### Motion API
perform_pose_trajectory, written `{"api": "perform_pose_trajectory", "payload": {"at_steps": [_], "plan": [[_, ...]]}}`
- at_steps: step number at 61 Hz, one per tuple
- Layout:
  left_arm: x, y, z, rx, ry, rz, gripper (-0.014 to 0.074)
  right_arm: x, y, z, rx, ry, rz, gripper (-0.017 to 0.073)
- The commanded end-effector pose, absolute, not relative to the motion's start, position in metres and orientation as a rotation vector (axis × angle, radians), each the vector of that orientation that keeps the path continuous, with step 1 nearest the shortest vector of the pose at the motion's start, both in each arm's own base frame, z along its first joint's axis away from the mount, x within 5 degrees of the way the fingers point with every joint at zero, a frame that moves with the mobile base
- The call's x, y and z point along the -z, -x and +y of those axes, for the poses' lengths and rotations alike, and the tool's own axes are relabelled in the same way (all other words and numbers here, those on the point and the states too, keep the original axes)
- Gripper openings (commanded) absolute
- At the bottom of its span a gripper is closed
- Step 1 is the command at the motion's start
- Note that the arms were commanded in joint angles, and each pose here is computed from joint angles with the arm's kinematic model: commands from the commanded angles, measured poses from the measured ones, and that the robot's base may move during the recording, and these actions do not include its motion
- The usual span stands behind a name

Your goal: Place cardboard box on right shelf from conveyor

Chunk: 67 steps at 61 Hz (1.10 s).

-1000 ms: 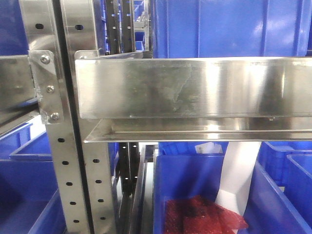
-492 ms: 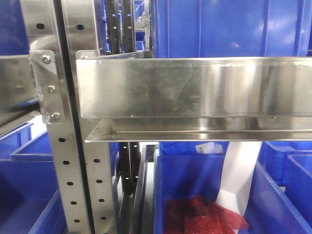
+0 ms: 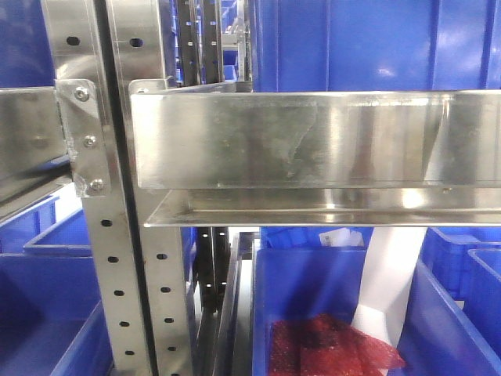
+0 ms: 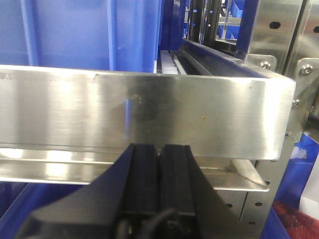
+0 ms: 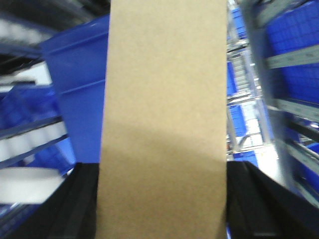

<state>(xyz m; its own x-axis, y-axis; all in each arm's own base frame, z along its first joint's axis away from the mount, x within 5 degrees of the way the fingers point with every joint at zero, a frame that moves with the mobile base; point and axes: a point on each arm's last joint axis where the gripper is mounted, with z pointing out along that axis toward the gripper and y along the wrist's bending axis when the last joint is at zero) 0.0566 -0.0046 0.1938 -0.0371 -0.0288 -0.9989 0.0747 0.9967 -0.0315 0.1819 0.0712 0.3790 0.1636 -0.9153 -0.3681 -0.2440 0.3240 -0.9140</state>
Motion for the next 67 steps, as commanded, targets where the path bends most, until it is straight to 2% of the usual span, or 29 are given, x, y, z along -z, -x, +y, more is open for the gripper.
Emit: {"api": "perform_pose_trajectory", "payload": {"at_steps": [1,21,56,59,62,67], "plan": [[-0.199,-0.056,-0.004,0.086,-0.025,1.514,-0.0116,-0.389,-0.189,0.075,0.704,1.181,1.279,0.0150],[-0.199,-0.056,-0.004,0.086,-0.025,1.514,-0.0116,-0.368,-0.204,0.064,0.684,1.153,1.409,0.0146],[-0.199,-0.056,-0.004,0.086,-0.025,1.514,-0.0116,-0.328,-0.213,0.070,0.628,1.248,1.464,0.0158],[-0.199,-0.056,-0.004,0.086,-0.025,1.514,-0.0116,-0.327,-0.214,0.071,0.613,1.243,1.473,0.0192],[-0.199,-0.056,-0.004,0.086,-0.025,1.514,-0.0116,-0.326,-0.214,0.071,0.595,1.227,1.487,0.0271],[-0.199,-0.056,-0.004,0.086,-0.025,1.514,-0.0116,-0.326,-0.214,0.072,0.567,1.201,1.507,0.0470]]}}
